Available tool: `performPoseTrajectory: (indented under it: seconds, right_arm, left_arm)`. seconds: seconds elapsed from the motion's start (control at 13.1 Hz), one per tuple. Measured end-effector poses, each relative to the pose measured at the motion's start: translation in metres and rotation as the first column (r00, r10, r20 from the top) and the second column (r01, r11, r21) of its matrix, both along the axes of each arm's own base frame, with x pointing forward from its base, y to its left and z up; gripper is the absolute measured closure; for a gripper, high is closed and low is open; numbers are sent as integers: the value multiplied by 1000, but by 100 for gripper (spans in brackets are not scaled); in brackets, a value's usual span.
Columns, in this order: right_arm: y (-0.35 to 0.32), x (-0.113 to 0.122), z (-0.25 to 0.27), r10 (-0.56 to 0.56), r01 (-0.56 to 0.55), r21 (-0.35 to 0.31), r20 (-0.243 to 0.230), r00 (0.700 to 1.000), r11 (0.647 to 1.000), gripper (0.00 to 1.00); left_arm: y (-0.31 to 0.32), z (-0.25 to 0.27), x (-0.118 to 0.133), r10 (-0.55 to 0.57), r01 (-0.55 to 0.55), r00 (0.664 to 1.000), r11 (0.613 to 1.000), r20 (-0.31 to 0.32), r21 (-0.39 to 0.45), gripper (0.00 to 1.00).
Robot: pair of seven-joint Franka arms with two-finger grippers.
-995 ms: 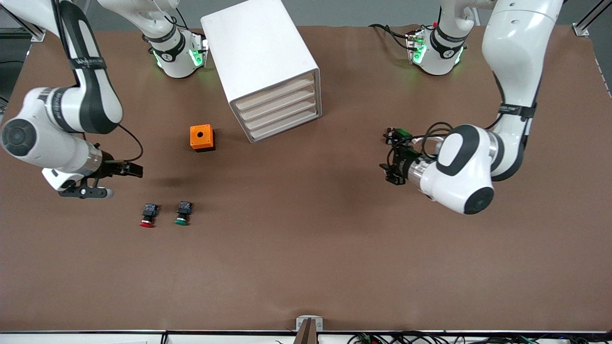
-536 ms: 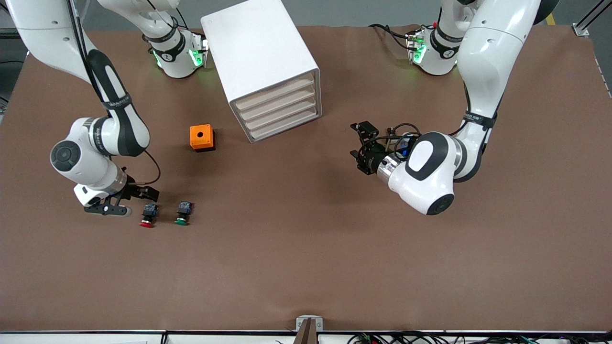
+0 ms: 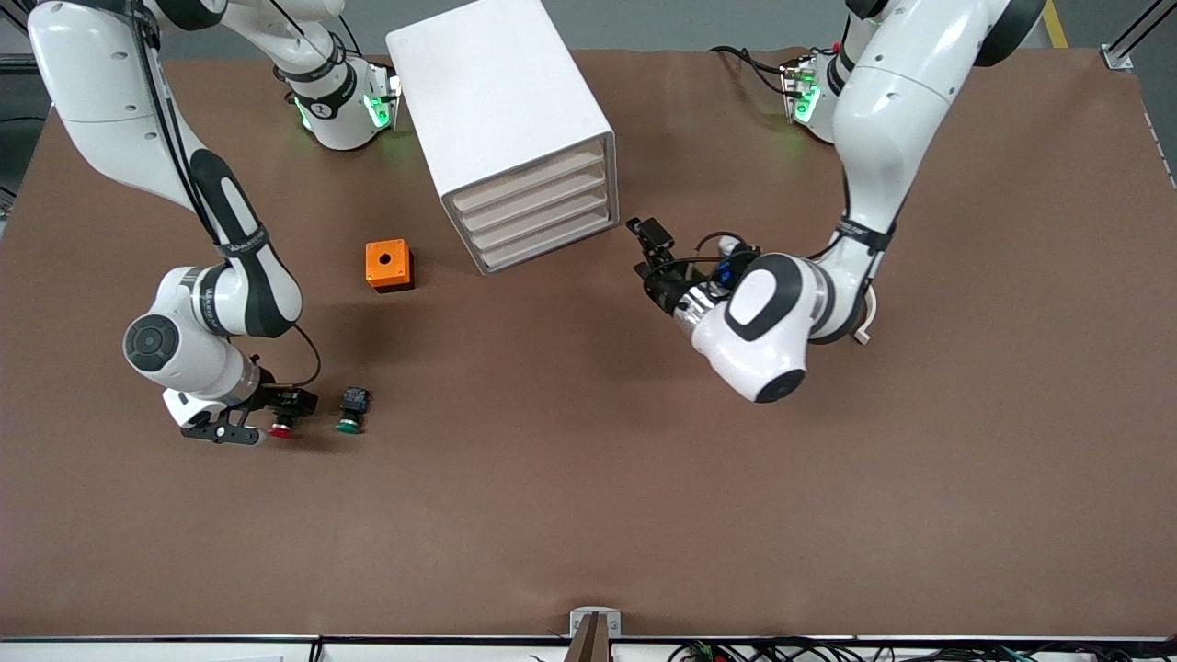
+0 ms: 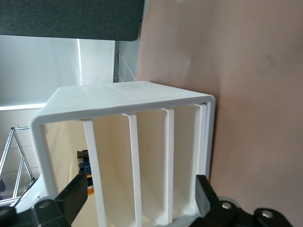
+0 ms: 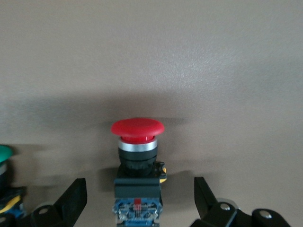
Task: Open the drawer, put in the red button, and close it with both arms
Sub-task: 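Pull the cabinet drawer open with the left gripper while the right gripper lifts the button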
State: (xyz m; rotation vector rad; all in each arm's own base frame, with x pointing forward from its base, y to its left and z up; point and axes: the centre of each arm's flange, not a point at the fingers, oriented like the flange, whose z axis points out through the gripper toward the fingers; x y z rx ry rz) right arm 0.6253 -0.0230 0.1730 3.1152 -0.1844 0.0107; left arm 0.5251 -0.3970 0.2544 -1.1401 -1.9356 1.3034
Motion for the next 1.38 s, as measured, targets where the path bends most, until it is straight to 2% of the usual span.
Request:
performPoseTrajectory:
  seconds: [0.08, 0.15, 0.23, 0.38, 0.46, 0.69, 0.99, 1.15, 1.22, 1.38]
  right_arm:
    - [0, -1, -4, -1, 1, 0, -8, 1000, 1000, 0]
    - [0, -2, -5, -1, 1, 0, -16, 1000, 1000, 9]
    - [0, -2, -5, -2, 2, 1, -22, 1000, 1000, 22]
    - [1, -1, 0, -1, 2, 2, -36, 999, 1000, 46]
    - [1, 0, 2, -1, 1, 2, -36, 999, 1000, 58]
    - [1, 1, 3, -1, 1, 2, -34, 999, 1000, 59]
    - [1, 14, 32, 2, -2, 1, -1, 1000, 1000, 59]
    - [5, 14, 68, 6, -5, 4, -38, 999, 1000, 59]
    - [10, 12, 88, 13, -12, 5, -50, 999, 1000, 59]
    - [21, 7, 123, 28, -27, 7, -62, 998, 1000, 59]
  left_arm:
    - [-13, -5, -5, 4, -4, 1000, 1000, -17, -2, 0]
    - [-23, -8, -8, 15, -15, 1000, 1000, -26, -11, 4]
    - [-32, -10, -8, 33, -33, 999, 999, -23, -21, 4]
    - [-48, -13, -10, 63, -63, 998, 997, 0, -32, 21]
    - [-55, -16, -13, 71, -71, 997, 997, 9, -32, 23]
    - [-78, -31, -27, 82, -82, 997, 996, 13, -31, 30]
    - [-99, -32, -44, 75, -76, 997, 996, -12, -51, 34]
    - [-111, -34, -55, 65, -66, 998, 996, -28, -57, 35]
    - [-118, -37, -63, 58, -60, 998, 997, -38, -58, 42]
    - [-127, -46, -75, 44, -47, 998, 997, -53, -53, 44]
